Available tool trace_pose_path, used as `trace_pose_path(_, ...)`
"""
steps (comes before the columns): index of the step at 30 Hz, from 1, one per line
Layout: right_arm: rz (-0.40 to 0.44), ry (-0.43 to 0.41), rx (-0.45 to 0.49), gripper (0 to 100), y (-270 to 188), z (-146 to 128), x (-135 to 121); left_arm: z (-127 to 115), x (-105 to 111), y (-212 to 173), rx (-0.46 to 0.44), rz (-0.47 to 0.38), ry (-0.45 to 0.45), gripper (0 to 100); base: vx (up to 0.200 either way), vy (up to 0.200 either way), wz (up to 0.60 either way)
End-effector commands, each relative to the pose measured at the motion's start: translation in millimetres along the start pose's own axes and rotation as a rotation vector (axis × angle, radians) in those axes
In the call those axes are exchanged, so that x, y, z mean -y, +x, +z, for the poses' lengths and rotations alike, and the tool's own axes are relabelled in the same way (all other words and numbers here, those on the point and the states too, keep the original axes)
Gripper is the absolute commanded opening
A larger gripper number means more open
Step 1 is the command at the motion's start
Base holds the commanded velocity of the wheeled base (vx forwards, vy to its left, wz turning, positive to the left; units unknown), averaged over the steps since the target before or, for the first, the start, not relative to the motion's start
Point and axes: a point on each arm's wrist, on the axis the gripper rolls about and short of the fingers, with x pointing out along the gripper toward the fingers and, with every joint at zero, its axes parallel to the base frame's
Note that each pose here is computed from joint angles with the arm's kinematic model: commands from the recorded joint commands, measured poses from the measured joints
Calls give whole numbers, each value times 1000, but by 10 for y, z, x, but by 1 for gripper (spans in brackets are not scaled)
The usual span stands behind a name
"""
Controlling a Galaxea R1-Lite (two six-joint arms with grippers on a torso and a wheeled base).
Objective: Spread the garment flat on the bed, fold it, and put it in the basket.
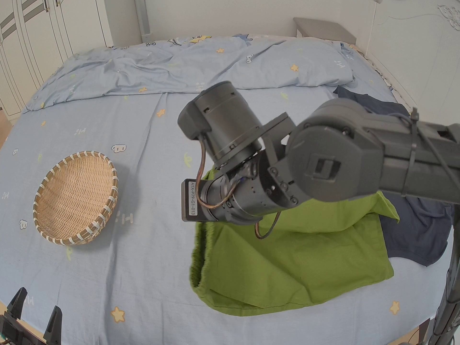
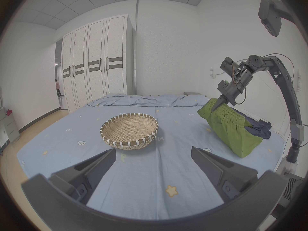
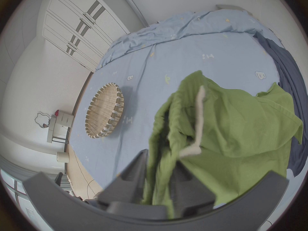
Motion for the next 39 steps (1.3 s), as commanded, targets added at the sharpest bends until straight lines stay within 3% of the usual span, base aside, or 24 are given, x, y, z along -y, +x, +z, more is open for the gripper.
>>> trace_pose_path(1, -23, -20, -38, 100, 194, -92, -17, -48, 0, 0, 0, 0, 0, 100, 0, 0, 0)
trace_pose_path(11, -44, -34, -87, 100, 283, -166, -7, -7, 0, -10, 20, 6, 12, 100, 0, 0, 0)
trace_pose_path(13, -38, -25, -81, 100, 180, -120, 19, 132, 3, -54, 71, 5, 20, 100, 0, 0, 0)
trace_pose_path(15, 2, 19, -8, 100, -294, 106, 139, 752, 14, -264, 218, 7, -5, 100, 0, 0, 0)
trace_pose_path(16, 10, 26, 0, 100, -346, 131, 155, 811, 15, -269, 215, 4, -13, 100, 0, 0, 0)
trace_pose_path(18, 86, 61, 17, 100, -788, 216, 345, 1212, 21, -192, 123, -23, -56, 100, 0, 0, 0)
trace_pose_path(20, 114, 79, 26, 100, -979, 239, 453, 1252, 25, -104, 67, -55, -52, 100, 0, 0, 0)
trace_pose_path(21, 149, 110, 30, 100, -1246, 241, 660, 1284, 35, 111, -44, -134, -61, 100, 0, 0, 0)
trace_pose_path(23, 183, 146, 24, 100, -1512, 182, 920, 1259, 43, 411, -197, -198, -90, 100, 0, 0, 0)
trace_pose_path(24, 184, 149, 24, 100, -1529, 177, 942, 1253, 44, 434, -209, -202, -93, 100, 0, 0, 0)
trace_pose_path(25, 218, 182, 35, 100, -1709, 109, 1168, 1215, 50, 668, -325, -239, -131, 100, 0, 0, 0)
trace_pose_path(27, 255, 237, 76, 100, -1822, 41, 1416, 1177, 72, 926, -437, -295, -198, 100, 0, 0, 0)
trace_pose_path(28, 261, 243, 81, 100, -1827, 29, 1446, 1171, 78, 961, -450, -305, -212, 100, 0, 0, 0)
trace_pose_path(29, 274, 277, 111, 100, -1820, -38, 1626, 1151, 126, 1123, -506, -367, -288, 100, 0, 0, 0)
trace_pose_path(33, 258, 347, 167, 100, -1775, -293, 1961, 1020, 265, 1366, -642, -475, -469, 100, 0, 0, 0)
trace_pose_path(35, 253, 363, 178, 100, -1775, -423, 2063, 892, 362, 1495, -743, -542, -494, 100, 0, 0, 0)
trace_pose_path(37, 241, 371, 187, 100, -1772, -515, 2147, 778, 411, 1657, -802, -550, -493, 100, 0, 0, 0)
trace_pose_path(39, 241, 371, 187, 100, -1772, -515, 2147, 778, 411, 1657, -802, -550, -493, 100, 0, 0, 0)
